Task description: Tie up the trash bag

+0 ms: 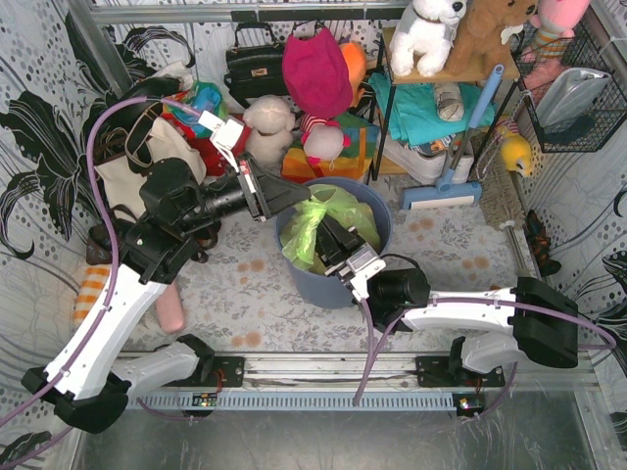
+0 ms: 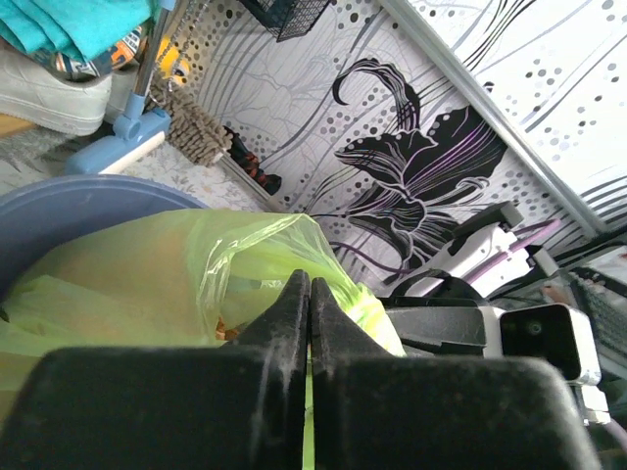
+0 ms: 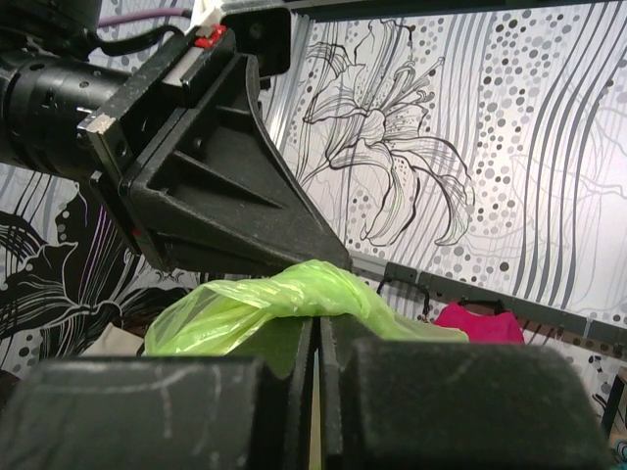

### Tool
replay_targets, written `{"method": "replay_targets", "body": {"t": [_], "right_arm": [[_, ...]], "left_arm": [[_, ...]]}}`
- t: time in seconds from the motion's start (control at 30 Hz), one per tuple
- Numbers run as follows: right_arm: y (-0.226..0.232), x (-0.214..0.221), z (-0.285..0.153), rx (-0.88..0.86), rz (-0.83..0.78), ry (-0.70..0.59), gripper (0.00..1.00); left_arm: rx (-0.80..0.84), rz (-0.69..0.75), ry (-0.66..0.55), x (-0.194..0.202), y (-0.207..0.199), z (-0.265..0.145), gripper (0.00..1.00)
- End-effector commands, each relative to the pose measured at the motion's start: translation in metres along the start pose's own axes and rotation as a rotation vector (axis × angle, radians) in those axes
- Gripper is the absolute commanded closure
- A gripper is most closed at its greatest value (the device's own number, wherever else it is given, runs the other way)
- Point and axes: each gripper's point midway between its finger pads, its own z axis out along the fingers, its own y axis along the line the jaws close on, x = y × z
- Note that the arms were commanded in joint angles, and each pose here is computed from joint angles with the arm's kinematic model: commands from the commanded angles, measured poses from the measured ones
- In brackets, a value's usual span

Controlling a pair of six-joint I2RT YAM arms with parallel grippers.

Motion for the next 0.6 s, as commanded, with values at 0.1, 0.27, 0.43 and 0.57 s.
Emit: {"method": "replay_targets", "body": {"t": [0.1,0.27,0.43,0.57], "right_arm": [[-0.023,-0.025,0.010,0.096,0.037,-0.077,1.00],[-0.025,-0.025,0.007,0.091,0.059,-0.066,1.00],[-0.023,-0.024,0.001,0.063,0.113,-0.035,0.84],[-0.023,-0.026,-0.007,0.038,0.169,-0.015,0.83]], "left_arm": [[0.046,0.060,-0.029,-0.009,-0.012,-0.002,1.00],[0.039,0.091,-0.097,-0.019,-0.014,-0.007,1.00],[0.033,0.127,-0.145,-0.028,-0.017,-0.011,1.00],[0.028,0.152,-0.179,-0.035,-0.018,-0.012,1.00]]}}
